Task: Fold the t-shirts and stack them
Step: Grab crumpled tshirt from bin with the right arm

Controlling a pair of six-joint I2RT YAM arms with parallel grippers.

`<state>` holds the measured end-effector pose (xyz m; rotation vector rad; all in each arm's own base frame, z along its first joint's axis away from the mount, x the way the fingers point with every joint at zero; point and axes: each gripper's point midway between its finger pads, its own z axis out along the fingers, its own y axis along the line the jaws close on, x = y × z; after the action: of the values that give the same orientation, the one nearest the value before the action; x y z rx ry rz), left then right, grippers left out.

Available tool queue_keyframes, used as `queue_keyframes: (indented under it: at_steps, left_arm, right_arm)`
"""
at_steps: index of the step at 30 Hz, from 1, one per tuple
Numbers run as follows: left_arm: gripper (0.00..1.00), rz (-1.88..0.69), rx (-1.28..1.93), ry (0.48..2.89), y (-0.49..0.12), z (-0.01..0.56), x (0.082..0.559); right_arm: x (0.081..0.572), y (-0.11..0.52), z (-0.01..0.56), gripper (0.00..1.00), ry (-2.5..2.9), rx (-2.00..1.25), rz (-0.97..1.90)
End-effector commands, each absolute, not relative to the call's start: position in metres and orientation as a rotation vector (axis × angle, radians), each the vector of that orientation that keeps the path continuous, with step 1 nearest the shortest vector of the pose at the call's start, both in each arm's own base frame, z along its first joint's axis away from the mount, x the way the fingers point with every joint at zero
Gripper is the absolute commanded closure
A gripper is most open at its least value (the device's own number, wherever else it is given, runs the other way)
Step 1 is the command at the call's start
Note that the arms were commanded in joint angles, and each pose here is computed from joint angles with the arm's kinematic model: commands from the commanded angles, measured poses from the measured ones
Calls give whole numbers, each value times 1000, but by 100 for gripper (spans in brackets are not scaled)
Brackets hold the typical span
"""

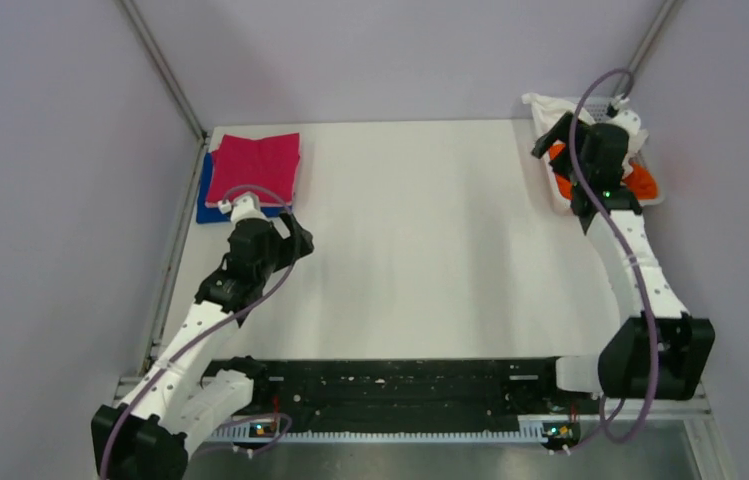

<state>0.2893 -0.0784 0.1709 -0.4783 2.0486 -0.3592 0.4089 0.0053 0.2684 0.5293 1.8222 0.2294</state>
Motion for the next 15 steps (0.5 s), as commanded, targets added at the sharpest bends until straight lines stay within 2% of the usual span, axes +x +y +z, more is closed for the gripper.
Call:
queue_keyframes:
  at_steps: [1, 8, 10, 15]
  left_arm:
    - [1, -366, -497, 1954, -79, 193, 310]
    - [1, -301, -513, 1970, -75, 186, 325]
    - [1, -278, -523, 1976, -73, 183, 328]
    - [1, -210, -544, 1988, -66, 177, 338]
  right_arm:
    - [462, -68, 273, 1, 1845, 620, 83]
    - [551, -133, 249, 2, 1840, 707, 0]
    - [579, -144, 219, 2, 1870, 746, -10]
    - [647, -165, 187, 5, 1806, 786, 10]
